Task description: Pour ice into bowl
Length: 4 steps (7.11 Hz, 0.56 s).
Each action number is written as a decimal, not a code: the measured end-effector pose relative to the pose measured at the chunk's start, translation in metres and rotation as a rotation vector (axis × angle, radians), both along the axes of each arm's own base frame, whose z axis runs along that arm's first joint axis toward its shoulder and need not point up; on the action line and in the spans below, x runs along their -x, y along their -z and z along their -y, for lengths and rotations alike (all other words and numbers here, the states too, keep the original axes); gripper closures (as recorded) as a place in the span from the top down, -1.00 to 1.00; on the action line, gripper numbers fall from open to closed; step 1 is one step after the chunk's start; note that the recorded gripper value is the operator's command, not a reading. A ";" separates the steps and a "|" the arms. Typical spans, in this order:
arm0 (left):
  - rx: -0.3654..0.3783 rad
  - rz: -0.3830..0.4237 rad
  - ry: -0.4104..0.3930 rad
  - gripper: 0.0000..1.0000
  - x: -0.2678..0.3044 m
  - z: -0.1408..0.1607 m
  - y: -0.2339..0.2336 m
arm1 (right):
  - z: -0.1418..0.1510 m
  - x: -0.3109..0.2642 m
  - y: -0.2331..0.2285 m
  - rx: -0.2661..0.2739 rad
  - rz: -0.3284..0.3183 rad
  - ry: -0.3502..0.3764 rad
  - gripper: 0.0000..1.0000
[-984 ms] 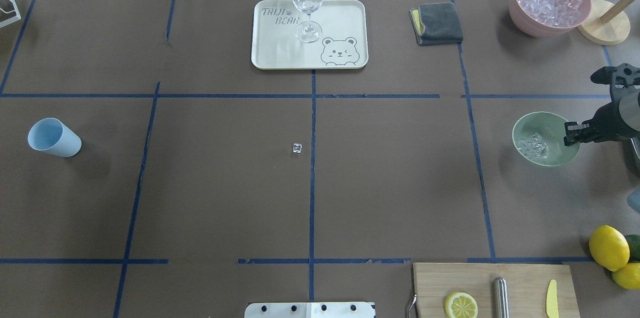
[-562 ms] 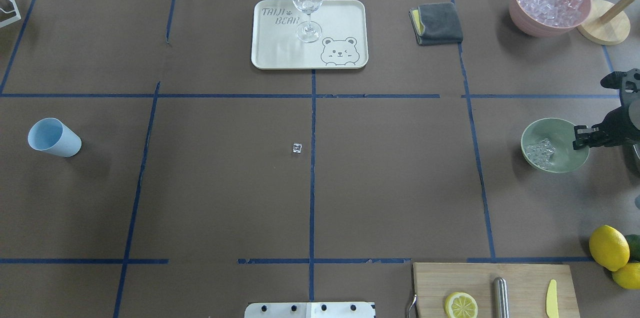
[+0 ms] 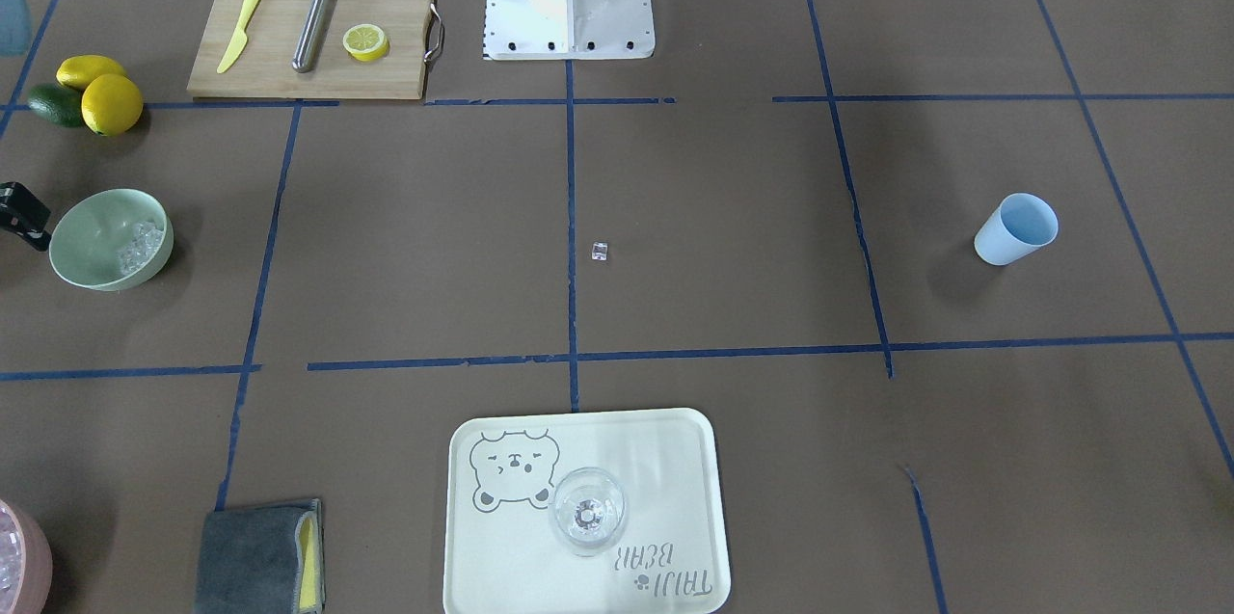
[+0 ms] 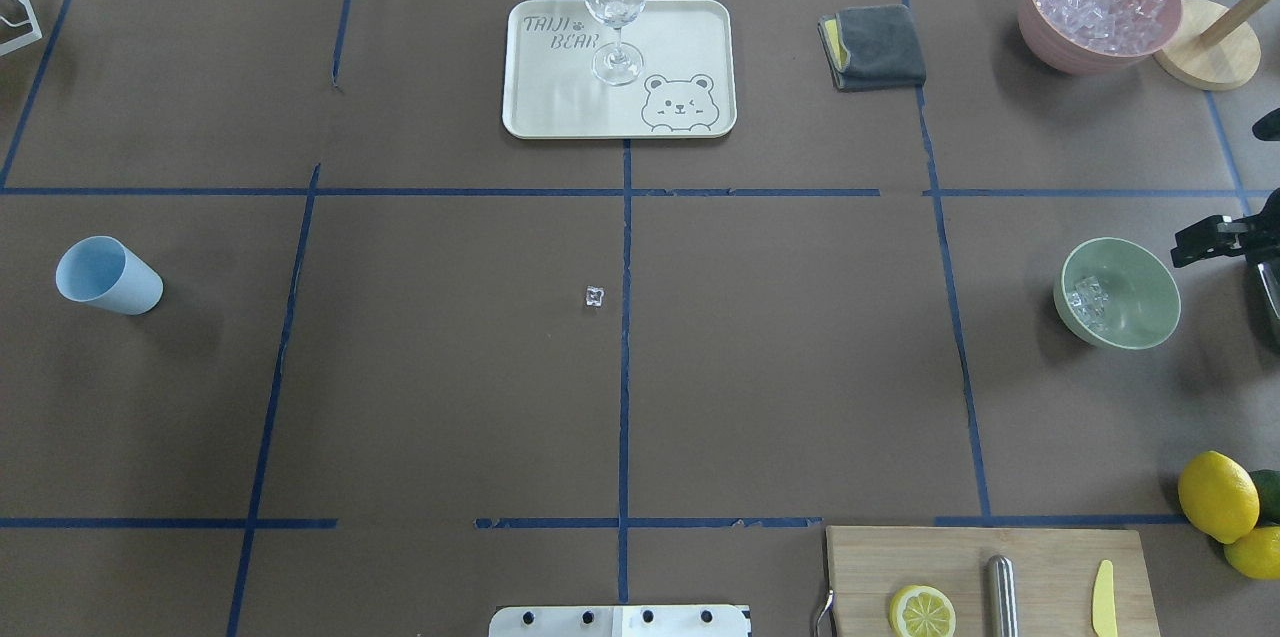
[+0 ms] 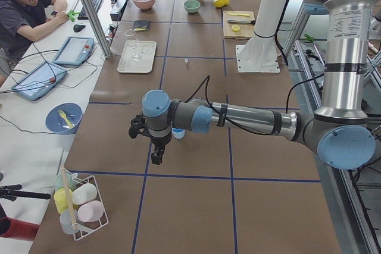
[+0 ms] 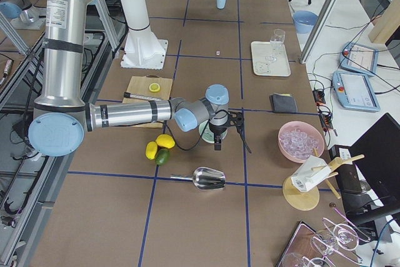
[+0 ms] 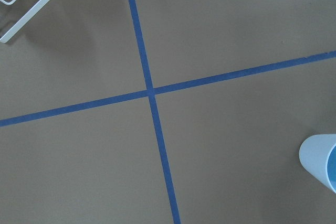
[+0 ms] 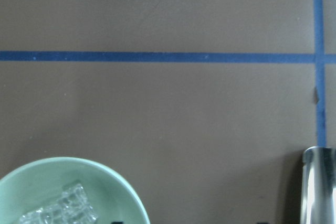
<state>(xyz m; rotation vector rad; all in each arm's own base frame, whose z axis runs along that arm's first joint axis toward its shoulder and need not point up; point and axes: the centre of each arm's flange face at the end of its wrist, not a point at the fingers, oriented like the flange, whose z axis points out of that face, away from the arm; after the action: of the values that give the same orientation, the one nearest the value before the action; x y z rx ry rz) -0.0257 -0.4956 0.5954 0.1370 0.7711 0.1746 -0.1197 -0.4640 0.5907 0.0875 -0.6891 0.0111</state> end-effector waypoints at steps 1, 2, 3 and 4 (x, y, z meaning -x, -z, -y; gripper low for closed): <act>0.001 0.001 -0.001 1.00 0.000 0.000 -0.001 | 0.012 -0.028 0.008 -0.025 -0.039 0.055 1.00; 0.002 0.002 -0.001 1.00 0.000 0.000 -0.002 | 0.018 -0.057 0.015 -0.043 -0.067 0.100 1.00; 0.002 0.002 -0.001 1.00 0.000 0.000 -0.002 | 0.019 -0.083 0.017 -0.051 -0.054 0.130 1.00; 0.002 0.003 -0.001 1.00 0.000 0.001 -0.002 | 0.015 -0.104 0.013 -0.049 0.003 0.146 1.00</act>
<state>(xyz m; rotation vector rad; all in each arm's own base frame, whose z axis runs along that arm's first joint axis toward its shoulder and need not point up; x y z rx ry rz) -0.0258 -0.4962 0.5977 0.1347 0.7685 0.1748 -0.0155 -0.4792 0.5777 0.0844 -0.6978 -0.1458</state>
